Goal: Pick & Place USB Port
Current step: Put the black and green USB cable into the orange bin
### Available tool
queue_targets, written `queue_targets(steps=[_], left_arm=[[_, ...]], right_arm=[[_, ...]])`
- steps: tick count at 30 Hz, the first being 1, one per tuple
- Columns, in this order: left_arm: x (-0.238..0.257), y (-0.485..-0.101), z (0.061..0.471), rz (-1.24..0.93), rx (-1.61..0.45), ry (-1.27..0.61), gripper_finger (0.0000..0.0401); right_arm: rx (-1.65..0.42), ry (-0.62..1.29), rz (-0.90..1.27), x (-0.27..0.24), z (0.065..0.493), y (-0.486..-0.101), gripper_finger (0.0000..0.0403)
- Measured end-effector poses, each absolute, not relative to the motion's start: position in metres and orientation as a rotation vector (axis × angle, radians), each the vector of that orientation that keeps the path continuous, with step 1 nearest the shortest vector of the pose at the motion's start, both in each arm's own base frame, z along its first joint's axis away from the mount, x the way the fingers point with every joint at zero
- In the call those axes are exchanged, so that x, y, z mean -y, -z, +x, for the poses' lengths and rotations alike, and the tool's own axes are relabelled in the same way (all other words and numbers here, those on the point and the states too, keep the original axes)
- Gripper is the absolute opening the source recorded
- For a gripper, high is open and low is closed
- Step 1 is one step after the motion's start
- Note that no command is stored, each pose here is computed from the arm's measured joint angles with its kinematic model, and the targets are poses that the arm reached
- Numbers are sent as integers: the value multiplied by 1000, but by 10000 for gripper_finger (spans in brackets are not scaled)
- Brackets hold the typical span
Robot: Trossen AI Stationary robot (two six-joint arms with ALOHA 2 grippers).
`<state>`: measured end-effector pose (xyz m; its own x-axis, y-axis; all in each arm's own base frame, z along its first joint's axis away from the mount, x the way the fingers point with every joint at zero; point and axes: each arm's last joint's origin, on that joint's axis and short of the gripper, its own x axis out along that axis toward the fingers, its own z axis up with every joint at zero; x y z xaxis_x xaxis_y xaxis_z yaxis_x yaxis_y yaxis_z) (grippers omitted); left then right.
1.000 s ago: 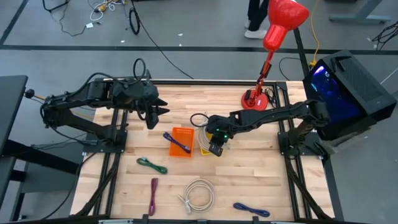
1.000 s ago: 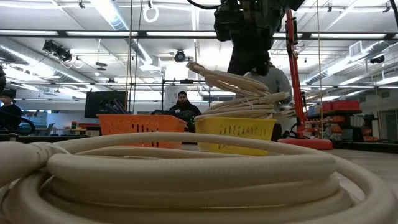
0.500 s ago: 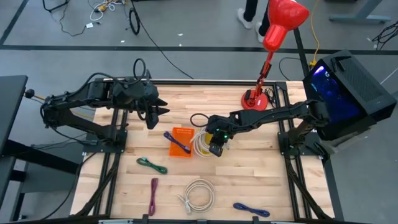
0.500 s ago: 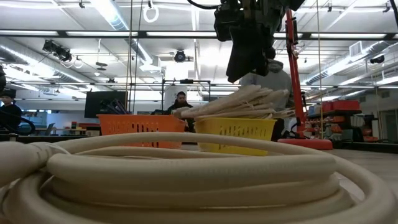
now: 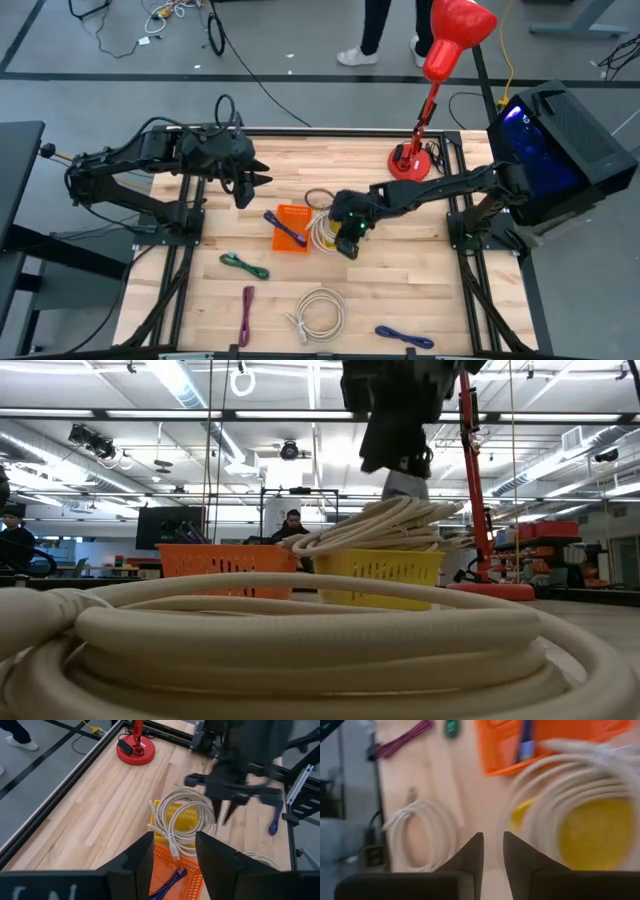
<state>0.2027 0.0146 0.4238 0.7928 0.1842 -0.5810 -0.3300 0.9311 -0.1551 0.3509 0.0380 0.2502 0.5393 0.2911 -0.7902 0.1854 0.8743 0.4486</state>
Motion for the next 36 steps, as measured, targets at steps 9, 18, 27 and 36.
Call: queue_targets(steps=[9,18,27,36], left_arm=[[-14,-419,199,-272,-662,-268,149],[3,-407,195,-390,-815,-208,149],[43,-337,198,-455,-1120,-218,149],[67,-261,193,-542,-1342,-114,149]], right_arm=[[-915,-198,536,-92,351,-261,75],[-987,-62,469,-113,336,-254,75],[-803,43,380,-111,322,-286,75],[-741,44,349,-104,310,-306,75]])
